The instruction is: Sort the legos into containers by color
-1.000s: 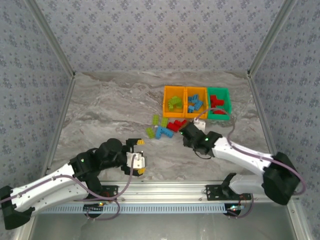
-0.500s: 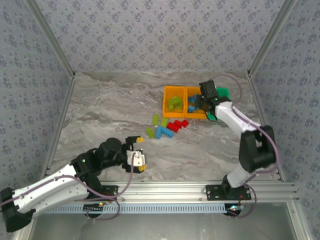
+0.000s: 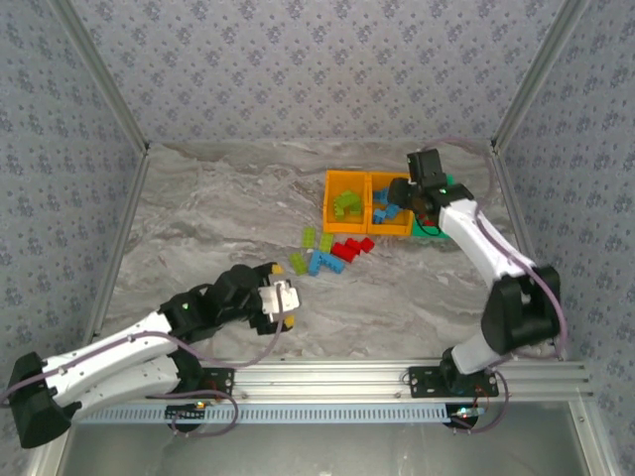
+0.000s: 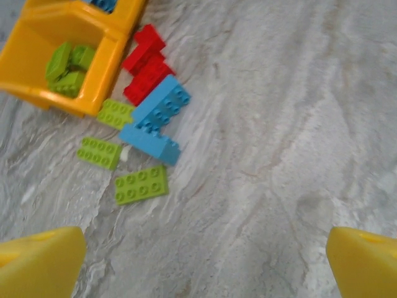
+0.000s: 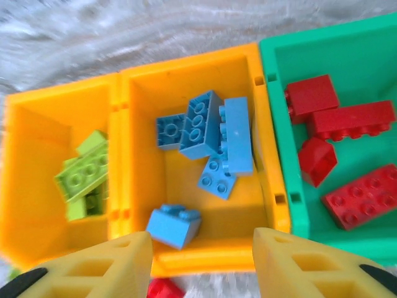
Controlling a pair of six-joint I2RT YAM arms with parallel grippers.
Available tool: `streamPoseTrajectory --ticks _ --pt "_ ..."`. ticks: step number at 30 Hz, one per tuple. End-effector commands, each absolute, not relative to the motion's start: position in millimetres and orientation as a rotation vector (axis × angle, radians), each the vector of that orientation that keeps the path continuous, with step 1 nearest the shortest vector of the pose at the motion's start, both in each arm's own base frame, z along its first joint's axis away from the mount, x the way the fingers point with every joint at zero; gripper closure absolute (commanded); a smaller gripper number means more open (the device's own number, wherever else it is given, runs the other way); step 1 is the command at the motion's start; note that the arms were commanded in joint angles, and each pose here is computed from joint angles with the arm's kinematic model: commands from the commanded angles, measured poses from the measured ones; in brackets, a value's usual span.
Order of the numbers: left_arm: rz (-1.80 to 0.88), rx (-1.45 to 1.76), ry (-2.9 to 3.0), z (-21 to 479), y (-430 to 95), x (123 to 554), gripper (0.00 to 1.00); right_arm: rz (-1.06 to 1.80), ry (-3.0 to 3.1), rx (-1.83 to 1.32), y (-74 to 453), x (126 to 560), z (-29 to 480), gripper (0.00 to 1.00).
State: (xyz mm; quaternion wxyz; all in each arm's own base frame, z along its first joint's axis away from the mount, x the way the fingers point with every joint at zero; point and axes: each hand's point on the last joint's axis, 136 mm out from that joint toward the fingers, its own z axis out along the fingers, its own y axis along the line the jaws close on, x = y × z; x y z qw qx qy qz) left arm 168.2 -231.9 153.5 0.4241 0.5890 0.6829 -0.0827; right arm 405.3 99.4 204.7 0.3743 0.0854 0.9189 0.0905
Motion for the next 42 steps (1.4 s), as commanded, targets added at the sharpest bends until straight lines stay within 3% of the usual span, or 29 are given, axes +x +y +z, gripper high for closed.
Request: streamPoseTrajectory --ticks 1,7,11,14,19,23,26,36,42 --pt "-0.222 1.138 1.879 194.1 -228.6 200.7 0.01 0.323 2.354 0.12 110.9 348.9 228.0 0.43" --pt "-0.104 0.842 2.159 213.9 -220.3 233.4 0.01 0.402 2.361 0.0 119.4 260.9 241.5 0.23" --pt "-0.153 0.677 2.292 209.0 -240.3 246.9 0.01 0.456 2.436 -0.012 118.3 218.2 224.7 0.17" --pt "-0.167 0.591 2.368 189.8 -255.4 261.1 0.08 0.484 2.475 -0.01 119.7 202.9 210.8 0.14" --pt "-0.183 0.55 2.497 139.0 -282.4 283.4 0.18 0.416 2.522 -0.002 113.7 198.5 197.0 0.12" --pt "-0.113 0.596 2.609 96.1 -294.5 292.5 0.35 0.407 2.508 -0.014 114.4 201.9 199.9 0.12" --pt "-0.138 0.632 2.656 74.3 -306.7 292.2 0.38 0.405 2.498 -0.014 115.0 204.1 200.9 0.11" --pt "-0.108 0.665 2.71 35.5 -309.3 292.5 0.58 0.416 2.512 -0.003 116.8 203.0 195.1 0.11" --pt "-0.09 0.664 2.71 29.9 -307.8 295.0 0.63 0.447 2.504 -0.011 121.6 202.1 199.8 0.11"
